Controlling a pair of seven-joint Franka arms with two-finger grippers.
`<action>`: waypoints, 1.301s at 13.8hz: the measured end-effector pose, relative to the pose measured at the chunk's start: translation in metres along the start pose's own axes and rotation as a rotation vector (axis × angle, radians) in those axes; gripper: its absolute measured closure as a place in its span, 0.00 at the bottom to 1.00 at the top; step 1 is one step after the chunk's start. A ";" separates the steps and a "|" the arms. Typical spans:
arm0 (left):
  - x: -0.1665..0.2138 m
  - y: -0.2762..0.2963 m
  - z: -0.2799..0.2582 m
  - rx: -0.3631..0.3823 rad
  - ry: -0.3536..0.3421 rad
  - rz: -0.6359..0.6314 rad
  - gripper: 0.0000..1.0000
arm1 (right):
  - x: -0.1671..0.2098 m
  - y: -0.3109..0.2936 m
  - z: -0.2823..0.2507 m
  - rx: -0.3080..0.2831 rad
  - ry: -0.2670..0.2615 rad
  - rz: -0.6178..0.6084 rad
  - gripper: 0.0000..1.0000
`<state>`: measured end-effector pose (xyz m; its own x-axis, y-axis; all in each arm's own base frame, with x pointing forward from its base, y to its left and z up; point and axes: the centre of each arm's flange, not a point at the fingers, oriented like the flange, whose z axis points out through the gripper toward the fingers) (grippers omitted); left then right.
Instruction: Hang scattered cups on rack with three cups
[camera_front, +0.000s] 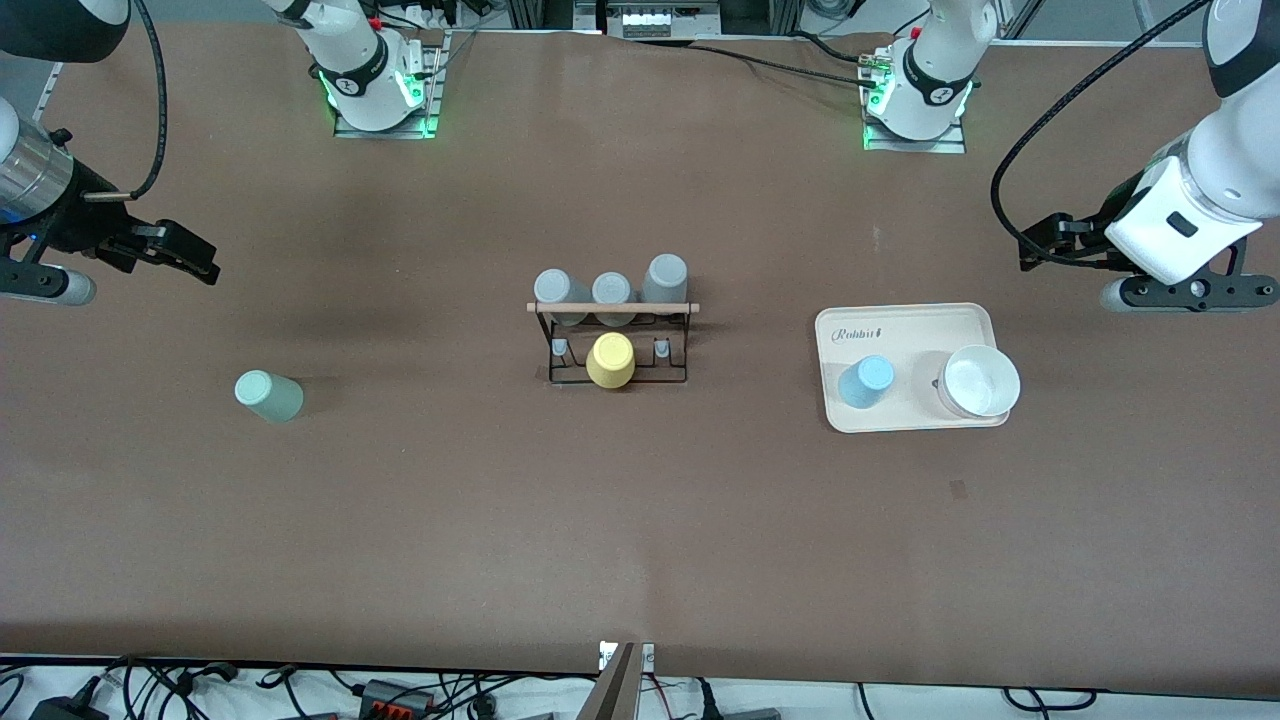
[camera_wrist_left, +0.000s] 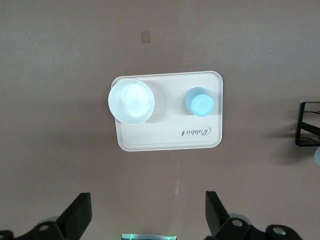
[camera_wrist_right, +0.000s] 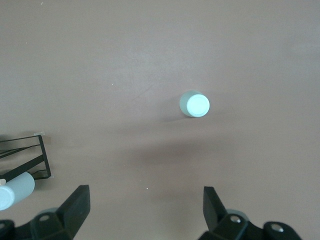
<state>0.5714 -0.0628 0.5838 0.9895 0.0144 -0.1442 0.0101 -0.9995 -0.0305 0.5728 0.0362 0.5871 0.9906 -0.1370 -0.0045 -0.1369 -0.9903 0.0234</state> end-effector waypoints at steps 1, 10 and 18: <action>0.000 0.001 0.001 0.000 -0.002 0.003 0.00 | 0.000 0.000 0.000 0.000 0.000 0.000 0.00; 0.082 0.077 0.155 -0.077 -0.097 0.124 0.00 | 0.000 0.000 0.001 -0.001 -0.005 0.000 0.00; 0.117 0.091 0.324 -0.055 -0.191 0.168 0.00 | 0.000 0.000 0.001 -0.001 -0.006 0.000 0.00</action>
<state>0.6411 -0.1430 0.2439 0.9326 -0.1521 -0.3274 -0.1390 -0.9883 0.0633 0.5723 0.0361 0.5861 0.9905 -0.1373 -0.0107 -0.1370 -0.9903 0.0246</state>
